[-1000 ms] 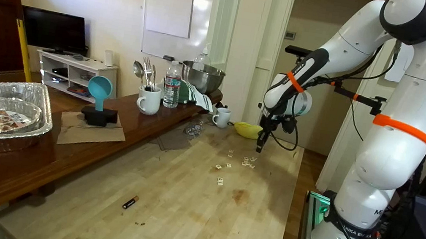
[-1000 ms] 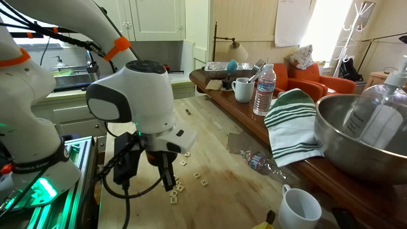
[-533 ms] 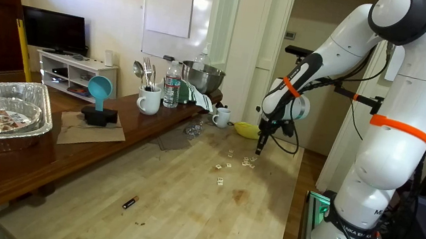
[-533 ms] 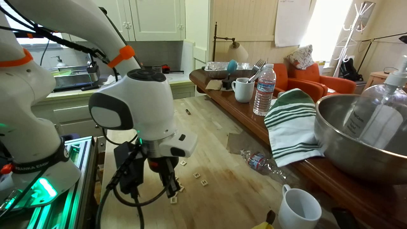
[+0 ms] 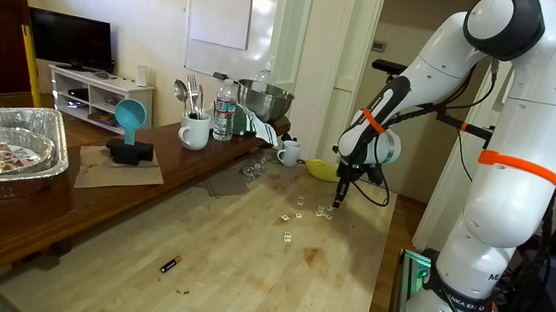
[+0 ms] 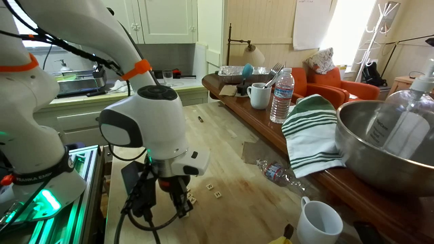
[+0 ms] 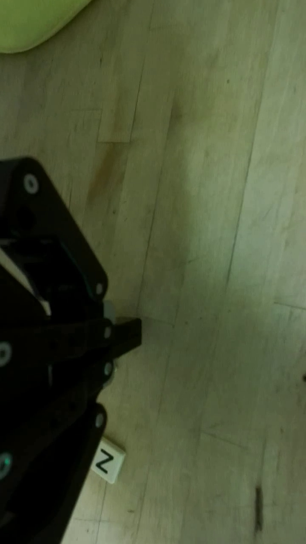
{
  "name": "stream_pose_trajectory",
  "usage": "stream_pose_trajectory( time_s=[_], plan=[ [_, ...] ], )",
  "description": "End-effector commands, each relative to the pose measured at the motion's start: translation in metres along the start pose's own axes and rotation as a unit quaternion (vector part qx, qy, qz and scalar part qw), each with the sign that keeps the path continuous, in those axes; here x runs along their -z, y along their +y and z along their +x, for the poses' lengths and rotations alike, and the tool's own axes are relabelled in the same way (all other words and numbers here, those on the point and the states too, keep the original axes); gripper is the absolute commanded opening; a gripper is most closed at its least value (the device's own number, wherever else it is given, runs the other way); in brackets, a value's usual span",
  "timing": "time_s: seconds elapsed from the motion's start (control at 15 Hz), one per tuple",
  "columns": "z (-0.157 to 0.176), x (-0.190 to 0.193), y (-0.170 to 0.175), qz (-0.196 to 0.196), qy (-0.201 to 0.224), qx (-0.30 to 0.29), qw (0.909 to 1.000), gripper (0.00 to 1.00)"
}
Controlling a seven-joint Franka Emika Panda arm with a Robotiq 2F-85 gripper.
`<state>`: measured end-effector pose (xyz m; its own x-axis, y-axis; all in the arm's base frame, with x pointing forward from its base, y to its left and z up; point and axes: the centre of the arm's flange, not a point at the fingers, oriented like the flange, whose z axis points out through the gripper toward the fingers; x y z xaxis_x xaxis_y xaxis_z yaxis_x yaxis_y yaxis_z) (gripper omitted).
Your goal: Take two letter blocks out of the line and replace them with one letter block
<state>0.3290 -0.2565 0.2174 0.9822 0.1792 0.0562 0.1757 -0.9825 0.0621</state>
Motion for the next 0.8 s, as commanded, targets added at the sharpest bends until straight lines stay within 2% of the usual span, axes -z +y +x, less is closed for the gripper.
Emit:
stream_pose_trajectory(
  time_s=[0.0,0.33,0.73],
  plan=[
    [0.000,-0.017,0.003,0.007,0.000,0.016,0.9999,0.00],
    [-0.001,-0.018,-0.001,0.013,-0.022,0.030,0.9992,0.00],
    [-0.019,-0.015,-0.013,0.006,-0.049,0.046,0.9977,0.00]
  ],
)
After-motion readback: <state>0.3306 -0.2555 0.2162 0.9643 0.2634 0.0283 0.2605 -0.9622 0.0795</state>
